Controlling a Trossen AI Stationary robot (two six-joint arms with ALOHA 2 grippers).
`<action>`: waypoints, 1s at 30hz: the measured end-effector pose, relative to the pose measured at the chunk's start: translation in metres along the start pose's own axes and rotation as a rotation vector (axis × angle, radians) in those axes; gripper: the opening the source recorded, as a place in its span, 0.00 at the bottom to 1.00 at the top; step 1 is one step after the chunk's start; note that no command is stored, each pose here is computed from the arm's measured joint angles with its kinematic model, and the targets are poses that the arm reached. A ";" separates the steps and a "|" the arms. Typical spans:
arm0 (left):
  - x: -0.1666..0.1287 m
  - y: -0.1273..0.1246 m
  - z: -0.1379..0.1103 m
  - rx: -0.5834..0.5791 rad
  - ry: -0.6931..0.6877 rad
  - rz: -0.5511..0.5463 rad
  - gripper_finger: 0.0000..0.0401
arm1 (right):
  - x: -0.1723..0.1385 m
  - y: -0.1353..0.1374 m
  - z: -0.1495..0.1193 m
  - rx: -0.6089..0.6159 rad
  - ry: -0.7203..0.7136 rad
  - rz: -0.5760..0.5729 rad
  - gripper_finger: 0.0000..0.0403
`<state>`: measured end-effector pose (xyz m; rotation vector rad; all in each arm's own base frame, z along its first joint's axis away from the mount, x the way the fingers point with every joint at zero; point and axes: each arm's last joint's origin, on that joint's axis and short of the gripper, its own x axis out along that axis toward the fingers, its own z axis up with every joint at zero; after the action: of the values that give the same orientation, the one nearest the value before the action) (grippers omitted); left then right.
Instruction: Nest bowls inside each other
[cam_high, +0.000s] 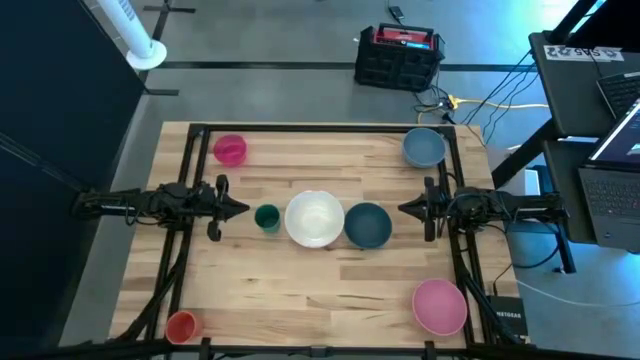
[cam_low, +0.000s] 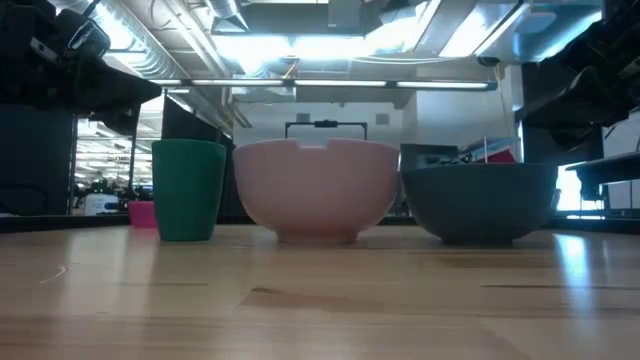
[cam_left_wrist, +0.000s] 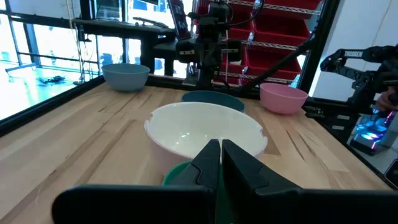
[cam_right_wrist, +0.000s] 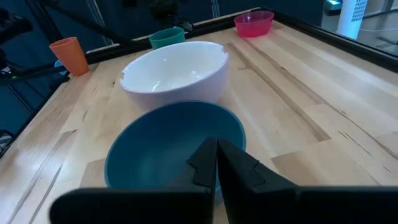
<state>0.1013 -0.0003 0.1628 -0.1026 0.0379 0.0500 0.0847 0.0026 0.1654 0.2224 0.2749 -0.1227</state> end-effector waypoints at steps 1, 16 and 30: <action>0.000 0.000 0.000 0.000 0.000 0.000 0.00 | 0.000 0.000 0.000 0.000 -0.002 -0.003 0.00; 0.000 0.000 0.000 0.000 0.000 0.000 0.00 | 0.000 -0.001 0.001 0.001 -0.019 -0.044 0.00; 0.000 0.000 0.000 0.022 -0.003 0.000 0.00 | 0.000 -0.001 0.001 0.001 -0.017 -0.046 0.00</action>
<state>0.1013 -0.0003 0.1631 -0.0807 0.0355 0.0496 0.0848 0.0013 0.1658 0.2158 0.2636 -0.1701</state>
